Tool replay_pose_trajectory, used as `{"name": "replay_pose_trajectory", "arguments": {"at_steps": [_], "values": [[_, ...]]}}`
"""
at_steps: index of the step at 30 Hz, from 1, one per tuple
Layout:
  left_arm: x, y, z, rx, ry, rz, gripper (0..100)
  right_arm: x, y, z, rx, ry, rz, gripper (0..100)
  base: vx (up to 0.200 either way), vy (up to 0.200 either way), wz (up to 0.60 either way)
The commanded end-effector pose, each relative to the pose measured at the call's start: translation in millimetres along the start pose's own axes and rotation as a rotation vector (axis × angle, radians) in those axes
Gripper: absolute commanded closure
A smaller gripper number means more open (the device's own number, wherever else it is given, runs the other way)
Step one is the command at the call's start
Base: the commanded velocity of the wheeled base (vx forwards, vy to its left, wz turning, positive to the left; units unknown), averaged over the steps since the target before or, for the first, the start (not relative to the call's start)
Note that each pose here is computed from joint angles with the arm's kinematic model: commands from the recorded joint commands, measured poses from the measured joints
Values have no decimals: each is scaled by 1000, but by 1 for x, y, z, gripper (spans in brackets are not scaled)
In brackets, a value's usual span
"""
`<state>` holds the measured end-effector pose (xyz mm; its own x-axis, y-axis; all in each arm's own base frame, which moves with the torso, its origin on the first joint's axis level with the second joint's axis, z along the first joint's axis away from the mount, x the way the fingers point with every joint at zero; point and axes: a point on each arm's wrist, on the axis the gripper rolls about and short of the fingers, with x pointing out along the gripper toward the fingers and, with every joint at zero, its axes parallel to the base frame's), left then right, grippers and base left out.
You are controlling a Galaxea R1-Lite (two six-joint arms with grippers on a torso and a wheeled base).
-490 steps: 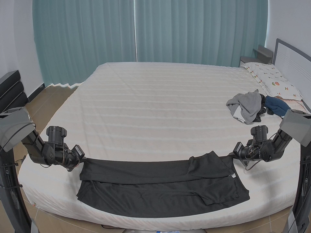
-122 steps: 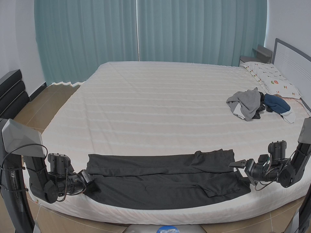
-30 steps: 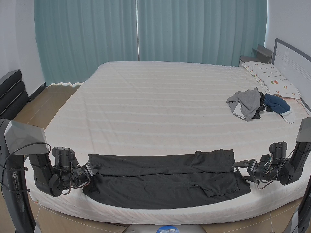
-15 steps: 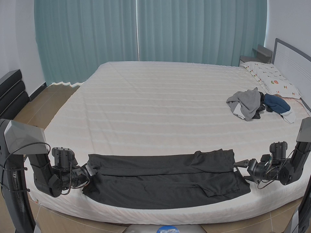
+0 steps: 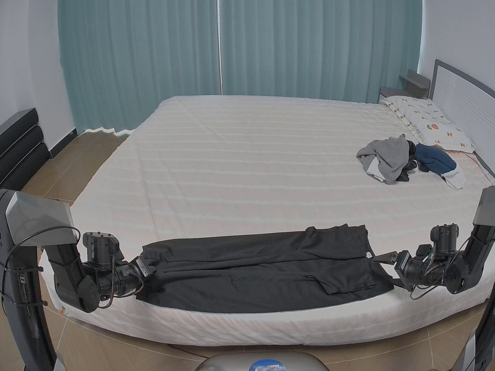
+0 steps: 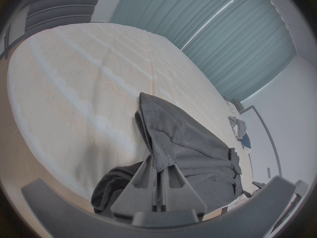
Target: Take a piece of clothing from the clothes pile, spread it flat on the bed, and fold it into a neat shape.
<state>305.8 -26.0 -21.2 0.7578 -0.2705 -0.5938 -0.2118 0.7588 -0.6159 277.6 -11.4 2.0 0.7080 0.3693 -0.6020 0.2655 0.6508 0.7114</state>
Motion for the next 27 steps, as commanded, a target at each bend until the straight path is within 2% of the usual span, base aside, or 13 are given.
{"name": "replay_pose_trajectory", "arguments": {"at_steps": [1,7,10,16,19,27], "values": [[3,-5,5,-5,-20,-18,100,-5,5,3,5,-17,19,0,0,-200,0],[-5,-13,11,-7,-45,-34,100,-5,5,3,7,-17,19,0,0,-200,0],[-11,-26,13,-4,-52,-62,100,-5,5,3,8,-16,18,0,0,-200,0],[-11,-44,11,3,-45,-31,100,-5,5,3,10,-17,18,0,0,-200,0],[-11,-68,16,-28,-51,-34,100,-5,4,3,11,-18,17,0,0,-200,0],[-15,-119,21,-56,39,-41,100,-5,4,3,12,-16,15,0,0,-200,0]]}}
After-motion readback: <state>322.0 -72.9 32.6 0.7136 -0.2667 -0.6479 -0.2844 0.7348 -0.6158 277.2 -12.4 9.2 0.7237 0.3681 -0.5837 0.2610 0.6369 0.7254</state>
